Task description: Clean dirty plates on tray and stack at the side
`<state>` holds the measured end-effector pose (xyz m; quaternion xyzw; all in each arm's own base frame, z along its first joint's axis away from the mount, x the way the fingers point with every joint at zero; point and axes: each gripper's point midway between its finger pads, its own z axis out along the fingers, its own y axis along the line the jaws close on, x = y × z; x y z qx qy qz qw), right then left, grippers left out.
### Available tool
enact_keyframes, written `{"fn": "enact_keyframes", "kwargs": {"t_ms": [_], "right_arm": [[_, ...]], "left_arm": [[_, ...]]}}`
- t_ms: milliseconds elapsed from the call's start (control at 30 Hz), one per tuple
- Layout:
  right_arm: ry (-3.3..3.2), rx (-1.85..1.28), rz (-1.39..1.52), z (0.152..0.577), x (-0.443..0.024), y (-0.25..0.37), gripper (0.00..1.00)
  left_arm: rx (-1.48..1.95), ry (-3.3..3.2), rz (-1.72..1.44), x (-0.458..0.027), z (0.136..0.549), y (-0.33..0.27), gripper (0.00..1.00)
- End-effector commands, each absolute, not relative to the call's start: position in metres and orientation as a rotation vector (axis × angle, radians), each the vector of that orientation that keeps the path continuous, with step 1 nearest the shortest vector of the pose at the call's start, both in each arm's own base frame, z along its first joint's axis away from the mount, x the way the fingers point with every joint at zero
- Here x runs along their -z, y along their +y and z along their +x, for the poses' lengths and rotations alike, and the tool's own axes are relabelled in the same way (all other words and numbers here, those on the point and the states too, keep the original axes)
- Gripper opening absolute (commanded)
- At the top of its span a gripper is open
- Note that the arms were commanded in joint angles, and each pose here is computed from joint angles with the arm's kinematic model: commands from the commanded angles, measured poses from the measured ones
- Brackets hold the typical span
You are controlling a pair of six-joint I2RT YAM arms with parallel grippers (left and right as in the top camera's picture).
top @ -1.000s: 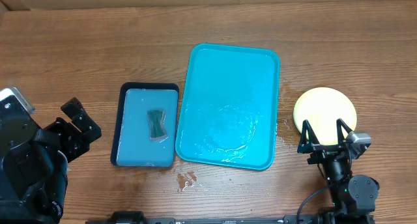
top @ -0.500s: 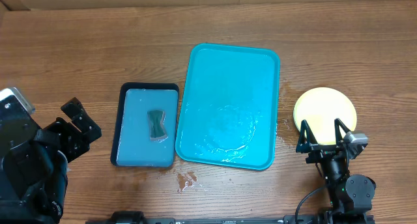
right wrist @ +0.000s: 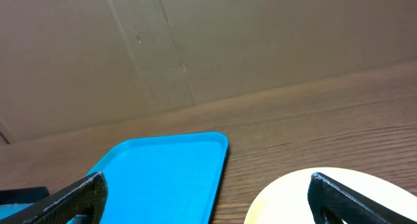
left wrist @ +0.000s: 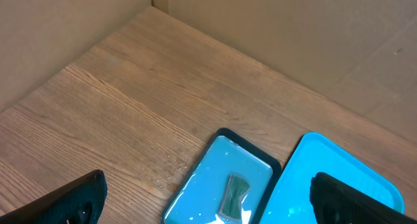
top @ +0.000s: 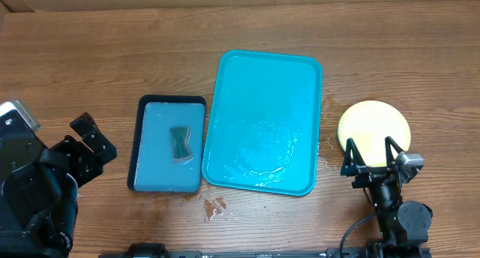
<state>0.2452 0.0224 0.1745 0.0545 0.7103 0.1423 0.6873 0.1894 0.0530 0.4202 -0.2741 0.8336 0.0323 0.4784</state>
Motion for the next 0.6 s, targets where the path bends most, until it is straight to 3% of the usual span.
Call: {"fn": "enact_keyframes", "kwargs": {"t_ms": [0,133,267,567], "right_arm": [[1.587,-0.32,0.12,0.245,-0.173,0.023,1.0],[1.587,-0.32,0.12,0.245,-0.173,0.023,1.0],[1.587,-0.32,0.12,0.245,-0.173,0.023,1.0],[1.587,-0.32,0.12,0.245,-0.173,0.023,1.0]], "left_arm": [[-0.103,2.03,-0.682,-0.421,0.187,0.057,1.0],[-0.128,2.093,-0.672,-0.408,0.176,0.056,1.0],[0.028,1.993,-0.625,-0.417,0.199,0.039,1.0],[0.178,1.787,-0.055,-0.391,0.245,-0.022,1.0]]}}
